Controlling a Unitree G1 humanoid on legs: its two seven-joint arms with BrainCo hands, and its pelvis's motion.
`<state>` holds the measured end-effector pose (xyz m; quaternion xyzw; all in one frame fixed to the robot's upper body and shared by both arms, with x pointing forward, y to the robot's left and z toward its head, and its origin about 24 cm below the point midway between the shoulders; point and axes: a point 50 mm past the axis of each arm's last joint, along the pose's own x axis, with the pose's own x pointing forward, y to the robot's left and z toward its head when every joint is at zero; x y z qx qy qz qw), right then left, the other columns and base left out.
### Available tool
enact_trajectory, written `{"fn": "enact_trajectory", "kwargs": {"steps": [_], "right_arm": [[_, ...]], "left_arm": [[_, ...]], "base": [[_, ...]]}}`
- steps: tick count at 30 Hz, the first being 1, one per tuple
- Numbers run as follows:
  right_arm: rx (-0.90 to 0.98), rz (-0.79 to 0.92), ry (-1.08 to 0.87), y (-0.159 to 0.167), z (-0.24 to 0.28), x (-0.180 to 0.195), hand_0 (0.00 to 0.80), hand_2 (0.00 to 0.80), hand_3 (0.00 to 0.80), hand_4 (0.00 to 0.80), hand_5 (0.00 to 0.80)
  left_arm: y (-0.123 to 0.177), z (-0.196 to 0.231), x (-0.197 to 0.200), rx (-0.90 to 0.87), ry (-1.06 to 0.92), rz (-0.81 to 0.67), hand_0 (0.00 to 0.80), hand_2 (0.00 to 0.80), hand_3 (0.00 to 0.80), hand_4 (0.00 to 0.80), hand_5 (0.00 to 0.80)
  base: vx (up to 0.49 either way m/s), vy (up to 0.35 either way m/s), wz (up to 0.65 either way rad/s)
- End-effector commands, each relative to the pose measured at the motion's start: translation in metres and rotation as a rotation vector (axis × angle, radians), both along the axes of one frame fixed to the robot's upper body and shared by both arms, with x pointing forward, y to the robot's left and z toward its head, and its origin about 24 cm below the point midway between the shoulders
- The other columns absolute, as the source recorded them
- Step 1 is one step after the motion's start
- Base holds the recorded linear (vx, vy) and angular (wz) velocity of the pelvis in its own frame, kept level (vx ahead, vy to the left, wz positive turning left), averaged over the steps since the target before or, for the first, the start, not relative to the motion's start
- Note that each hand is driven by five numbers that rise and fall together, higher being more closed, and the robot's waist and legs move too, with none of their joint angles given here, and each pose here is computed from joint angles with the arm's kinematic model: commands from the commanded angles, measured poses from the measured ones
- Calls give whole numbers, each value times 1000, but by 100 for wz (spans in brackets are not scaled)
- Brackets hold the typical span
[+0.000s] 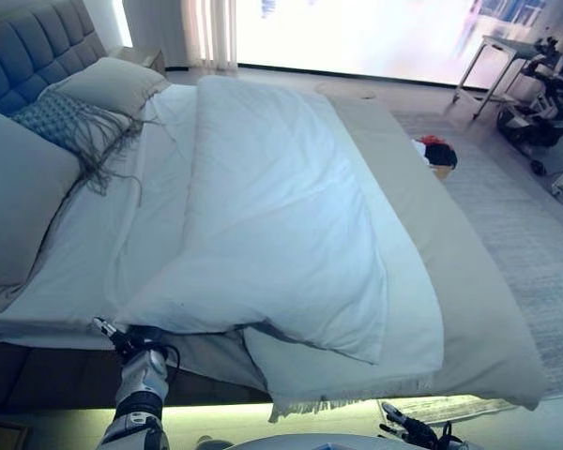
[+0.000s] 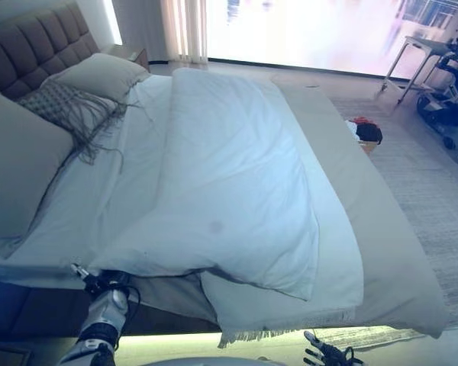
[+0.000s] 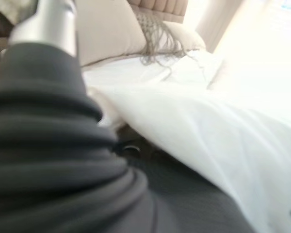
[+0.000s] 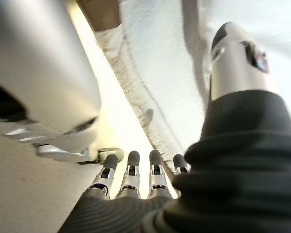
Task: Make the bed neatly
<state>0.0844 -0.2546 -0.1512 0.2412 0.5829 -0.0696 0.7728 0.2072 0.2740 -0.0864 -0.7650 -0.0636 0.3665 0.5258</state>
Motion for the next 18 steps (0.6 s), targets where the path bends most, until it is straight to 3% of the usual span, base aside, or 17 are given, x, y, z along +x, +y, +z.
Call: {"fn": "enact_trajectory", "kwargs": {"steps": [1, 7, 11, 18], "right_arm": [[-40, -80, -84, -8, 8, 30, 0, 0, 0, 0, 0], [-14, -53, -153, -1, 12, 51, 0, 0, 0, 0, 0], [-24, 5, -147, -10, 20, 61, 0, 0, 0, 0, 0], [-60, 11, -100, -18, 18, 50, 0, 0, 0, 0, 0]], "left_arm": [[59, 43, 13, 199, -132, 156, 0, 0, 0, 0, 0], [42, 45, 27, 257, -136, 135, 0, 0, 0, 0, 0], [78, 57, 14, 299, -88, 248, 0, 0, 0, 0, 0], [117, 115, 27, 407, -161, 336, 0, 0, 0, 0, 0]], "base": [[-200, 50, 13], [-188, -110, 65], [-167, -74, 58], [-224, -8, 17]]}}
